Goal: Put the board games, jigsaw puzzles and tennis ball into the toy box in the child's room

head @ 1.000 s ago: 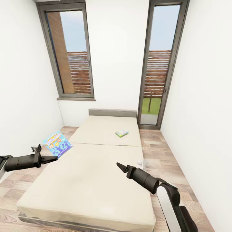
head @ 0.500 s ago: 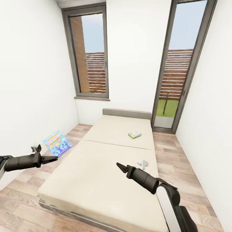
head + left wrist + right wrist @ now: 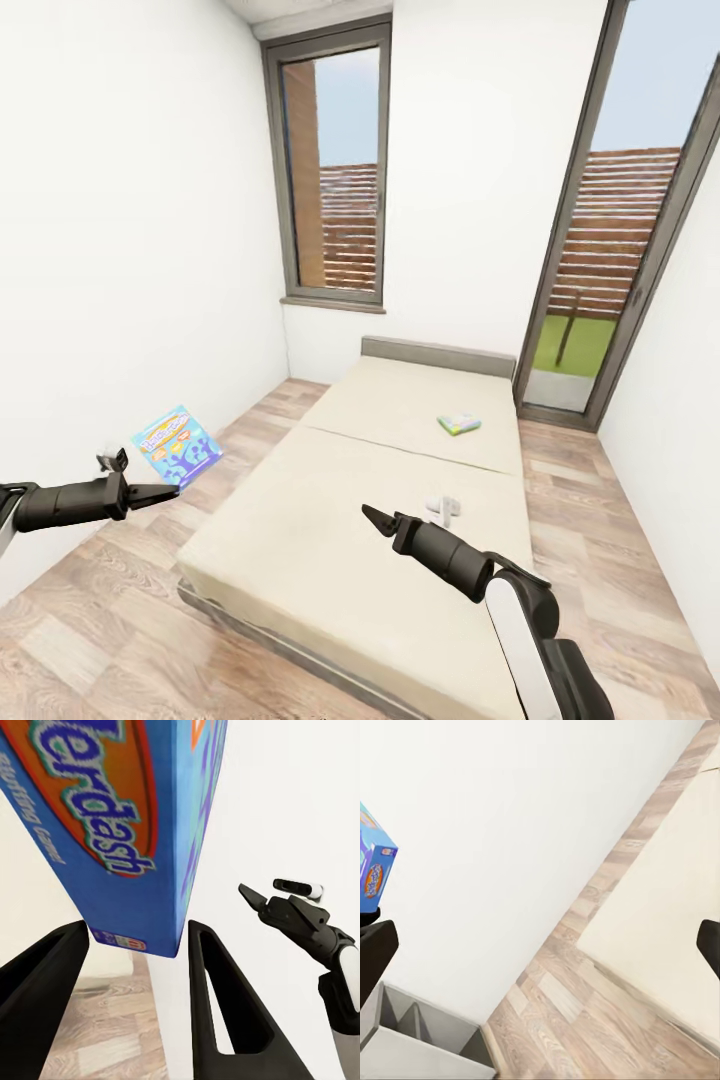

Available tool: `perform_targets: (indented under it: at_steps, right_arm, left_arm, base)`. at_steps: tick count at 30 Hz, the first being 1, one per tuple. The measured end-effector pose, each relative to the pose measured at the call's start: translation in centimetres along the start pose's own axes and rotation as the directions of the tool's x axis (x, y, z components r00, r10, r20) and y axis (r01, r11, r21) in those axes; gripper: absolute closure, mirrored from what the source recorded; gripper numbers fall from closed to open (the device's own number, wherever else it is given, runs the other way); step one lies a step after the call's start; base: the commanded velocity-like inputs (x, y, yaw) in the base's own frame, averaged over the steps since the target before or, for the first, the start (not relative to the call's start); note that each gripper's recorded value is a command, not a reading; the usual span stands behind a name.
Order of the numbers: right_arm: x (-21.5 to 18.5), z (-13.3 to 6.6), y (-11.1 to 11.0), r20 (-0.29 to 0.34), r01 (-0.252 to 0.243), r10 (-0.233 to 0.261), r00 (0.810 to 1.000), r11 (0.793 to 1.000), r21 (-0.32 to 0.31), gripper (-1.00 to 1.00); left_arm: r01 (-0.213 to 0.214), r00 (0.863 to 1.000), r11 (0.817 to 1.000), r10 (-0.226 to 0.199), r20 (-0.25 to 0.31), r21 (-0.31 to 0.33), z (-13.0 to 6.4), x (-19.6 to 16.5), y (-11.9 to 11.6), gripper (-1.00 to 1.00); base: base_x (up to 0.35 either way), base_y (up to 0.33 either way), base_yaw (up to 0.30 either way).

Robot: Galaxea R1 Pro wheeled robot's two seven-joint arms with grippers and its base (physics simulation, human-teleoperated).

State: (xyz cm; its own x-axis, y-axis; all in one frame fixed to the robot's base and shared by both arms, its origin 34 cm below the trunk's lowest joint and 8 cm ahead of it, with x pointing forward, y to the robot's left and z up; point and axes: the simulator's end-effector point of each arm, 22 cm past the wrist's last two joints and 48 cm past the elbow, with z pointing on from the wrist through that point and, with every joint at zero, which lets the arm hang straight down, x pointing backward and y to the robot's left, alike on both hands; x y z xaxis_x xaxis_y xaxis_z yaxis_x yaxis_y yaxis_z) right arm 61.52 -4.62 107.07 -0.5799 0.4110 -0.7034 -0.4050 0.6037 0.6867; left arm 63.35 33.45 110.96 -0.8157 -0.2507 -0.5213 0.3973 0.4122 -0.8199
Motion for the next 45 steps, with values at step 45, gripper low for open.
perform_targets:
  at_steps: [45]
  right_arm:
    - [-1.0, -1.3, 2.2, -0.001, -0.001, 0.001, 1.0, 1.0, 0.002, -1.0]
  left_arm:
    - [0.002, 1.0, 1.0, -0.002, -0.003, -0.001, -1.0, -0.2, -2.5, 1.0]
  base:
    - [-0.02, 0.0, 0.292]
